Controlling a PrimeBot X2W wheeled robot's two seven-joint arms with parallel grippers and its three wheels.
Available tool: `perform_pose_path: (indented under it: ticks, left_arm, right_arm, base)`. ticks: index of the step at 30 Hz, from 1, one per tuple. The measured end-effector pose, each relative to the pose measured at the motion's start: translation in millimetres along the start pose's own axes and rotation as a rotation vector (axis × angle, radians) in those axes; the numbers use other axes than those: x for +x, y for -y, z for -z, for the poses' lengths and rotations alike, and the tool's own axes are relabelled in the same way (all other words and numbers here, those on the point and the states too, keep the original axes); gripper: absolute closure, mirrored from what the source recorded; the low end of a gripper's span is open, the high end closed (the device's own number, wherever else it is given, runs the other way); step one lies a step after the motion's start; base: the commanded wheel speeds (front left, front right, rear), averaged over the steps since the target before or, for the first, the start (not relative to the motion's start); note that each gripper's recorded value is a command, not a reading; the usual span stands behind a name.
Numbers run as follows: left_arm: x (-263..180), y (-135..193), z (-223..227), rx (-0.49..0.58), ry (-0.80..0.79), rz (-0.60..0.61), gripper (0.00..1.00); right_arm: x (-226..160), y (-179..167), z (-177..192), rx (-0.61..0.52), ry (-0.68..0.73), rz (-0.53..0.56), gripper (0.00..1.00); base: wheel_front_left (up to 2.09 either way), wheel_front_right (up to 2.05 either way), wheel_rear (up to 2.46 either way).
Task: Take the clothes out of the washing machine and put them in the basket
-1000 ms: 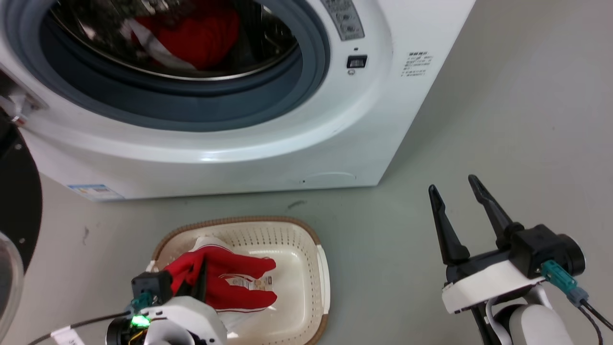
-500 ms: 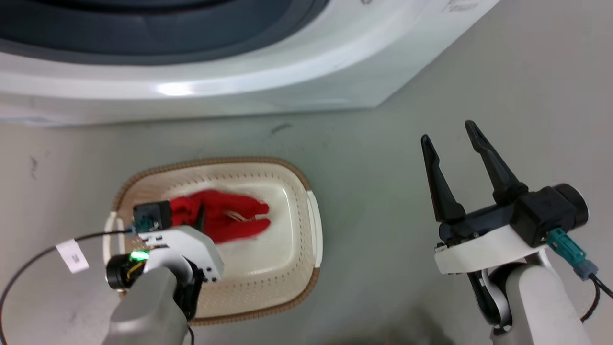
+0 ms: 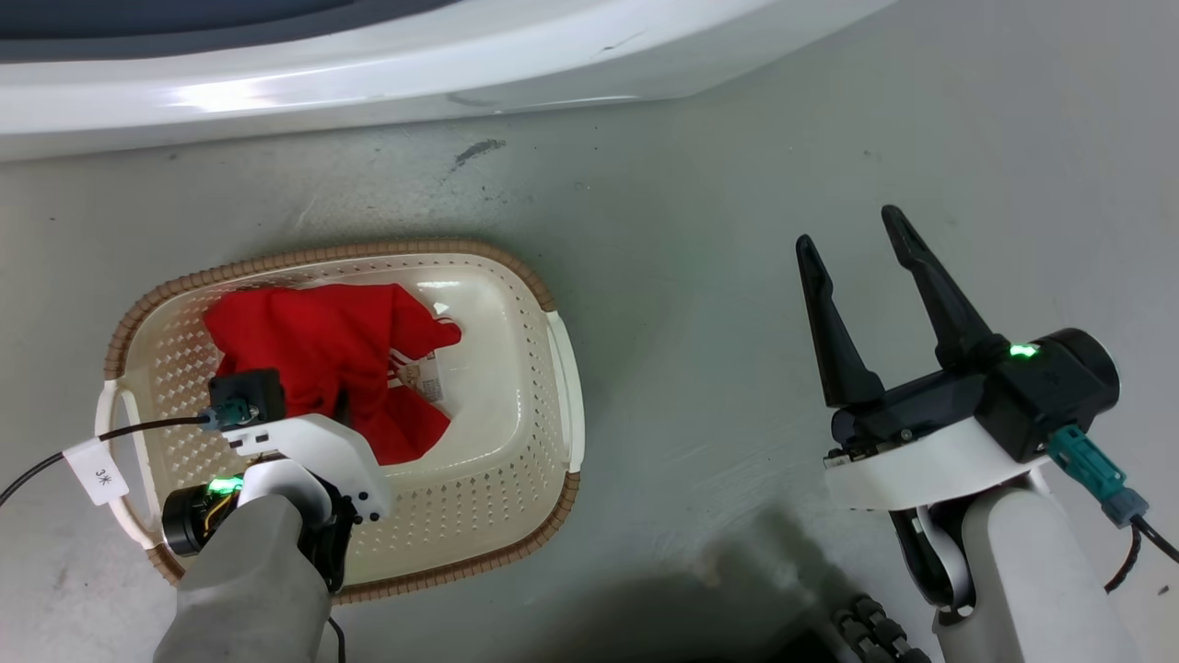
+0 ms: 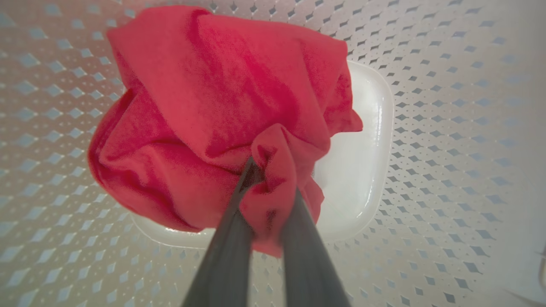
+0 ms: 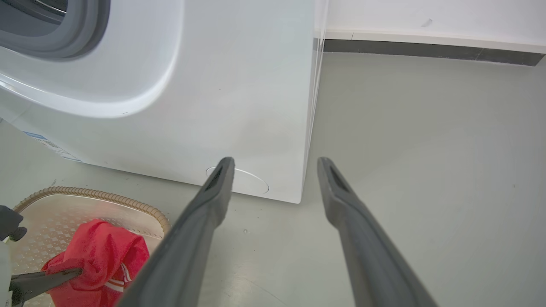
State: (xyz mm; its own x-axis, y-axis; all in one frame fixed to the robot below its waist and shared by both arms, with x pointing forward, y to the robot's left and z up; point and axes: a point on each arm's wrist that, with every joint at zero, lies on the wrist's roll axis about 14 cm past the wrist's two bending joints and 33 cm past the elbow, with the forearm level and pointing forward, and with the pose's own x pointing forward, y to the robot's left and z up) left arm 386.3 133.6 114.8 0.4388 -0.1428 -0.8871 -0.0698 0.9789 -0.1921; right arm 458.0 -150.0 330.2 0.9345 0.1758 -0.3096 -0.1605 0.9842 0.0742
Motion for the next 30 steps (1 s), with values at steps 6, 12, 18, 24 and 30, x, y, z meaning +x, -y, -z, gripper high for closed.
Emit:
perform_pose_path:
  ticks: [6,12,18,24,30]
  left_arm:
    - [-7.5,0.1,-5.5,-0.010,0.016,-0.002,0.00]
    - [-41.4,-2.2,-17.0,-0.050,0.085,-0.003,0.00]
    - [-87.5,9.4,-44.2,-0.041,0.238,0.047,0.00]
    - [-146.3,20.9,-79.2,-0.021,0.451,0.068,0.00]
    - [-194.8,24.4,-110.5,0.026,0.642,0.059,0.00]
  right_arm:
    - [-1.7,0.1,-3.0,-0.008,0.008,0.000,0.00]
    - [-12.7,-3.1,-31.1,-0.018,0.068,-0.001,0.00]
    - [-38.9,-6.9,-63.1,-0.027,0.131,0.008,0.00]
    - [-71.0,-14.4,-100.2,-0.043,0.213,0.009,0.00]
    - [-92.6,-20.9,-123.1,-0.058,0.272,0.006,0.00]
  base:
    - [0.00,0.00,0.00]
    - [0.00,0.00,0.00]
    - [0.00,0.00,0.00]
    - [0.00,0.00,0.00]
    - [0.00,0.00,0.00]
